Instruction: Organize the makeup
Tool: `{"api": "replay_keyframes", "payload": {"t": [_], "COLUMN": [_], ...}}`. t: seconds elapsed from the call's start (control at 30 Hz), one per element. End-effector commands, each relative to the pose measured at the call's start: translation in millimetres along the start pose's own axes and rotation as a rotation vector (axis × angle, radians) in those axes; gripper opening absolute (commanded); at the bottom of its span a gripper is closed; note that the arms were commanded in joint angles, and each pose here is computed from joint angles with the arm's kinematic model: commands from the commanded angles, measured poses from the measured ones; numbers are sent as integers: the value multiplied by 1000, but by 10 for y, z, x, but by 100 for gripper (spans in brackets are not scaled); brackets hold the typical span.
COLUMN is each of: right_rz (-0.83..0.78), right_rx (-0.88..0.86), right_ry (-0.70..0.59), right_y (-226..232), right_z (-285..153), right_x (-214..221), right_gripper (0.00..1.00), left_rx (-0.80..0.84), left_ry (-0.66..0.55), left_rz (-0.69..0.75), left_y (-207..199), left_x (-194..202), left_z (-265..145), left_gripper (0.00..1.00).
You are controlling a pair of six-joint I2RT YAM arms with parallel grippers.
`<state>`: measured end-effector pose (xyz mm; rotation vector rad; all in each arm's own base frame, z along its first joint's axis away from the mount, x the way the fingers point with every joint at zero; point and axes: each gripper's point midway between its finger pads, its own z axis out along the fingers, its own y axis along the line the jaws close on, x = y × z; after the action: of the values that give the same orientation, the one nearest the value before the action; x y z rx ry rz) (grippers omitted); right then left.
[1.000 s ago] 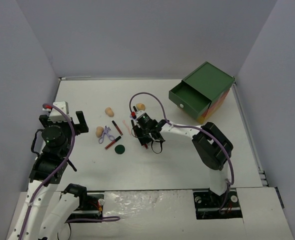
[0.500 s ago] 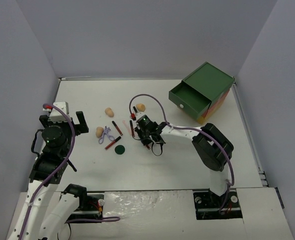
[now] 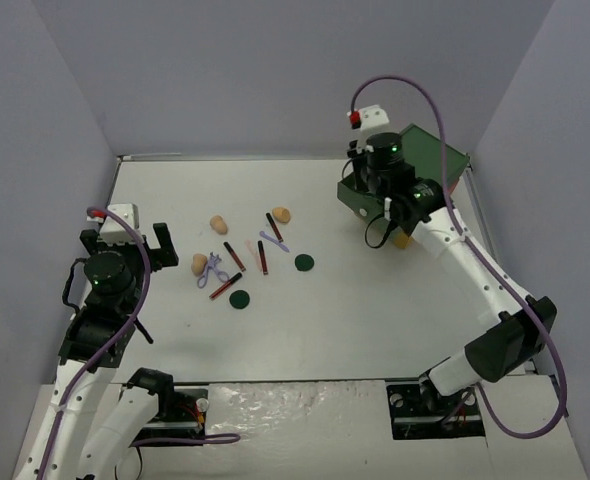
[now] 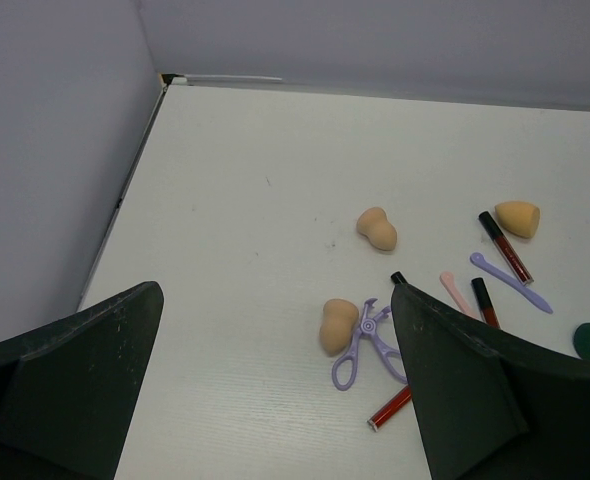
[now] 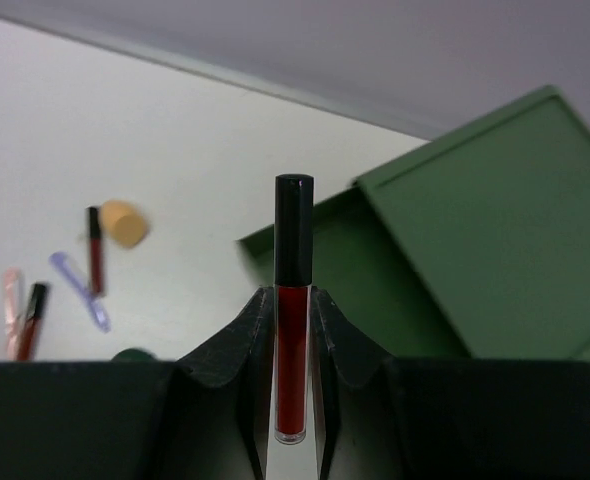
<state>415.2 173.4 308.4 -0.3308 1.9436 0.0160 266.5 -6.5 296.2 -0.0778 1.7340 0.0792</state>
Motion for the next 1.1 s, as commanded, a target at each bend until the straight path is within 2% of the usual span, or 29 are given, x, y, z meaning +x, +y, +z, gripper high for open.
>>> {"api": "replay_keyframes", "payload": {"t": [0.0,0.13,0.23,0.27,0.33,0.5,0.63,0.73,0.87,1.07], "right_rz": [-95,-110,-120,-120,-107,-68,4,22,133,213], "right_rx": [27,32,24,17,6,-15,-23,-58,-141,-175], "right_ry": [55,98,119,120,113,74,41,51,107,183], "right_y": [-352,-512,-517,-504,-476,-402,-142,396,1110,1744], "right_z": [146,318,384,385,380,318,238,196,270,525], "right_x": [79,208,289,292,270,106,-28,46,426,982], "right_gripper": [0,1,12,17,34,63,79,81,80,75], "left_rx": [4,5,8,8,12,17,17,15,12,13], "left_ry": [-58,-61,-62,-62,-59,-59,-59,-57,-54,-48], "left_rz": [-36,-37,-37,-37,-38,-39,-39,-39,-39,-36], "left_y": [-17,-17,-22,-22,-32,-42,-41,-40,-34,-41], "left_x": [-213,-217,-220,-220,-214,-218,-217,-212,-205,-191], "left_z": [24,19,19,19,26,28,27,32,34,51], "left_gripper": [97,97,97,97,97,97,97,97,97,97]}}
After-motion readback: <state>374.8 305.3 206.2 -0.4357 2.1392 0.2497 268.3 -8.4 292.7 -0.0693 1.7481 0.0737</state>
